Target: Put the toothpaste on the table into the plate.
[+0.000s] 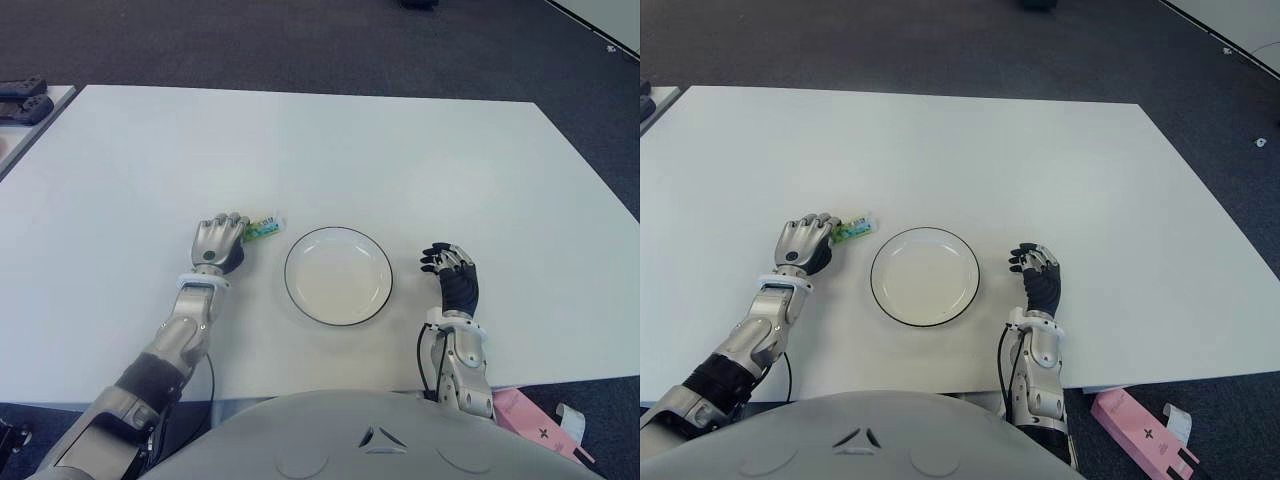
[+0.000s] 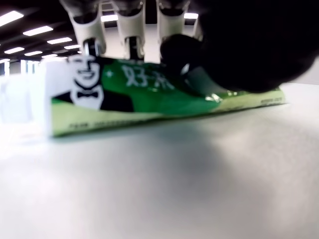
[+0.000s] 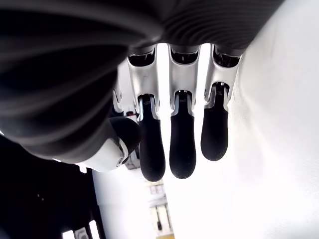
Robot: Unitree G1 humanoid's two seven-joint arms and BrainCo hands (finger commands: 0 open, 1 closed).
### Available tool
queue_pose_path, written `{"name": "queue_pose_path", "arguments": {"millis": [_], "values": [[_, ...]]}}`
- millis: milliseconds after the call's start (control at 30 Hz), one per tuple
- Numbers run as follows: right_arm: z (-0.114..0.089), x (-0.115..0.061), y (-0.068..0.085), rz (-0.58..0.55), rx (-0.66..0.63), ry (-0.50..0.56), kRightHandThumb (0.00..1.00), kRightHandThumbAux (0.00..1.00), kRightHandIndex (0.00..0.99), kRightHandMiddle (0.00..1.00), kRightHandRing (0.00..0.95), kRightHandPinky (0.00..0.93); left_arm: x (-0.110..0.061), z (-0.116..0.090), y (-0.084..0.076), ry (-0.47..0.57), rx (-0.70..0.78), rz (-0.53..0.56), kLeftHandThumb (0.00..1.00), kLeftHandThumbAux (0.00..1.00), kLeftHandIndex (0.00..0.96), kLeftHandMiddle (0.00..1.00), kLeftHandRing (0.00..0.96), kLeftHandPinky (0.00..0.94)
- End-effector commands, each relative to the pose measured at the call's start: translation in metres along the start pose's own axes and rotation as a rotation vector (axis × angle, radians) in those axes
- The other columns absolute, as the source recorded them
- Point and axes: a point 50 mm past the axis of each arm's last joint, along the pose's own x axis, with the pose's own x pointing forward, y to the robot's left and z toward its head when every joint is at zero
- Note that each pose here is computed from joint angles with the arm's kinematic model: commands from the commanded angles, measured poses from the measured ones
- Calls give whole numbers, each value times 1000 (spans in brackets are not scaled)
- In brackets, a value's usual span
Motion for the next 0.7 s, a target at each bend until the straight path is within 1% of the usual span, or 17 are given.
{"name": "queue_pose_path", "arguments": {"millis": [33,167,200,233,300,400,433,467,533,567,600,633,667,700], "values": [[-21,-7,1,-30,22,120,708,725,429,533,531,529,-11,-10,-13,27,-18,-90,851,669,398,534,808,786],[-21,-7,2,-29,22,120,708,725,429,533,532,529,-8,-15,-1,27,-31,-53,851,668,401,549,805,799],[-21,-7,2,-29,21,120,708,725,429,533,532,529,-5,-19,6,35,-46,-31,851,668,401,550,805,801],[-21,-7,2,-29,20,120,708,725,429,531,530,524,-3,-21,10,41,-57,-16,848,667,401,561,791,762],[-21,-7,2,-29,20,121,708,725,429,529,527,519,-1,-25,16,50,-77,2,845,667,399,567,769,722],[-21,-7,3,-26,16,121,708,725,429,528,525,516,-1,-27,32,71,-135,23,842,666,396,558,721,663],[-21,-7,3,-25,15,122,708,725,429,528,525,517,-2,-28,36,74,-150,27,838,668,392,547,680,622],[-20,-7,3,-25,14,122,708,725,429,528,525,518,-2,-29,41,78,-165,29,837,668,391,543,665,607],[-20,-7,3,-25,12,122,708,725,429,528,525,520,-3,-30,47,79,-176,19,832,670,384,530,605,549],[-20,-7,4,-24,11,122,708,725,429,528,525,519,-4,-31,49,78,-177,10,784,679,399,553,583,528],[-20,-7,4,-24,12,122,708,725,429,528,525,518,-4,-32,51,72,-173,-4,766,682,405,561,576,521],[-20,-7,4,-25,13,122,708,725,429,528,525,520,-4,-33,53,68,-171,-15,627,579,407,550,546,499],[-20,-7,4,-25,15,122,708,725,429,528,525,521,-3,-35,54,64,-170,-30,537,513,408,543,527,485],[-20,-7,4,-25,16,123,708,725,429,528,526,522,-3,-36,55,61,-169,-41,496,486,393,533,515,476]]}}
